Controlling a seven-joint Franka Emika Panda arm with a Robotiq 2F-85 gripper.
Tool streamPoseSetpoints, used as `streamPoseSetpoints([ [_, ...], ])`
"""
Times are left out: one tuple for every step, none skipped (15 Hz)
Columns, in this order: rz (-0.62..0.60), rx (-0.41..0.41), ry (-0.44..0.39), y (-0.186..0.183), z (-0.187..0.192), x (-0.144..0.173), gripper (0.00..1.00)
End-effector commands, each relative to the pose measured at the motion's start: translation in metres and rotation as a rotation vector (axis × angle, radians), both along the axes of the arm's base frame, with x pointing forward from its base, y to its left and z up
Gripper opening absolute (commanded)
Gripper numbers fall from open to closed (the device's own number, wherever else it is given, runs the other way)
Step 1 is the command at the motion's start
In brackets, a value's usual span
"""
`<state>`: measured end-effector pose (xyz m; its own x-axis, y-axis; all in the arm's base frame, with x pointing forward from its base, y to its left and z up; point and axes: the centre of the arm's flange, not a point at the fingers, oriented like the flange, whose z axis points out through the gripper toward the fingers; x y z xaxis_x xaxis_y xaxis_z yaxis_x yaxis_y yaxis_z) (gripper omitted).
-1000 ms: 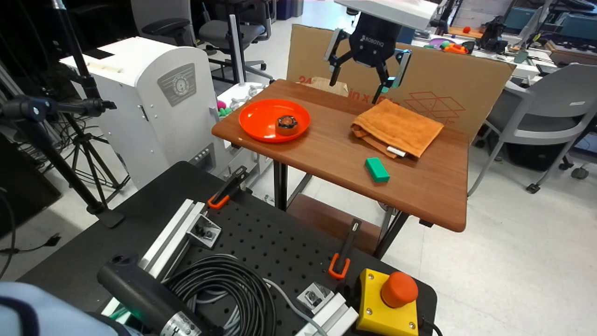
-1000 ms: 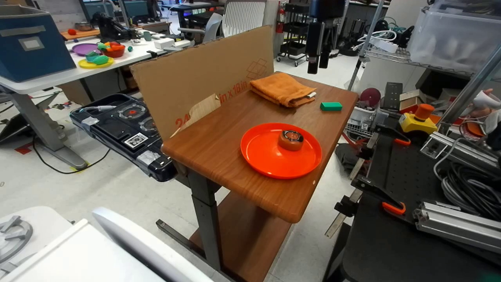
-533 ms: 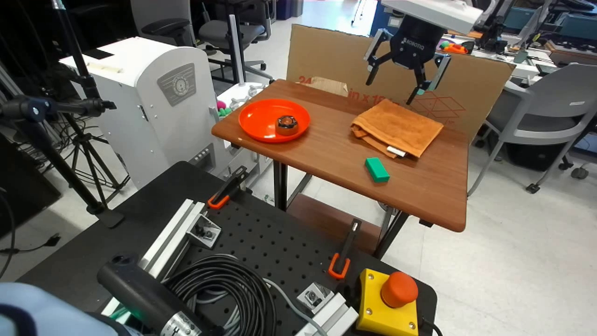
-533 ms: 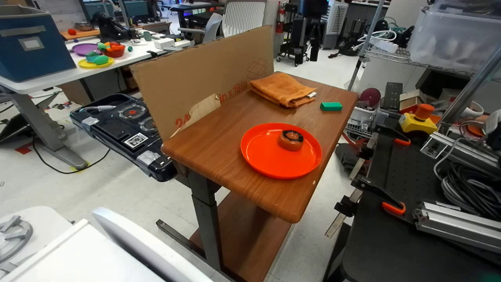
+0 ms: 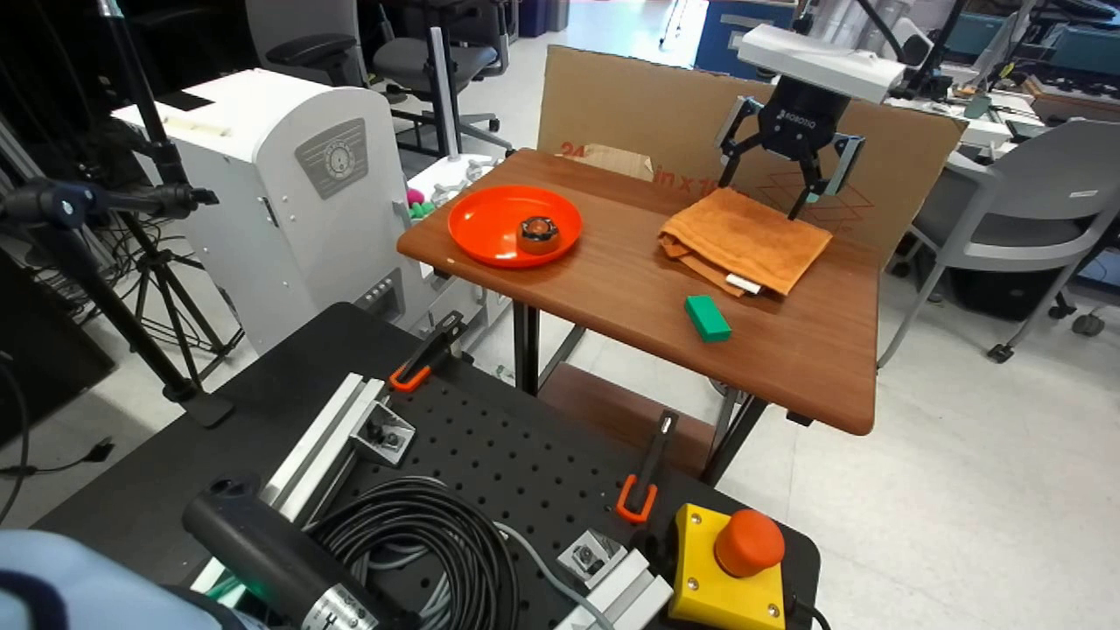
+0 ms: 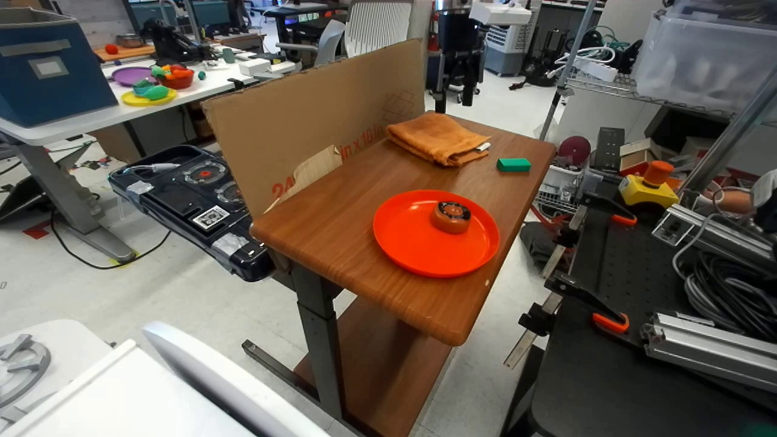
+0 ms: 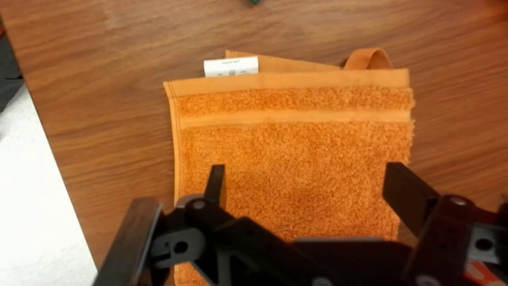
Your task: Move the orange towel to the left
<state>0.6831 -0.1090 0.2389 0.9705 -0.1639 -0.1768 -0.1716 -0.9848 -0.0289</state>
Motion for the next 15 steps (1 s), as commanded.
streamPoseSetpoints([
  [-0.019, -0.075, 0.017, 0.008, -0.02, 0.046, 1.0],
  [-0.02, -0.093, 0.024, 0.01, -0.028, 0.052, 1.0],
  [-0.021, -0.113, 0.031, 0.012, -0.036, 0.057, 1.0],
  [-0.025, -0.124, 0.041, 0.012, -0.047, 0.063, 1.0],
  [-0.033, -0.127, 0.054, 0.011, -0.055, 0.067, 1.0],
  [-0.042, -0.126, 0.071, 0.01, -0.065, 0.072, 1.0],
  [-0.051, -0.125, 0.089, 0.01, -0.074, 0.076, 1.0],
  [-0.056, -0.127, 0.108, 0.012, -0.084, 0.08, 1.0],
  [-0.054, -0.133, 0.128, 0.016, -0.093, 0.084, 1.0],
  [-0.049, -0.131, 0.148, 0.024, -0.101, 0.09, 1.0],
  [-0.041, -0.13, 0.166, 0.034, -0.105, 0.095, 1.0],
  [-0.026, -0.128, 0.183, 0.051, -0.109, 0.101, 1.0],
  [-0.003, -0.119, 0.197, 0.07, -0.111, 0.104, 1.0],
  [0.023, -0.108, 0.208, 0.091, -0.113, 0.105, 1.0],
  [0.069, -0.115, 0.219, 0.115, -0.113, 0.1, 1.0],
])
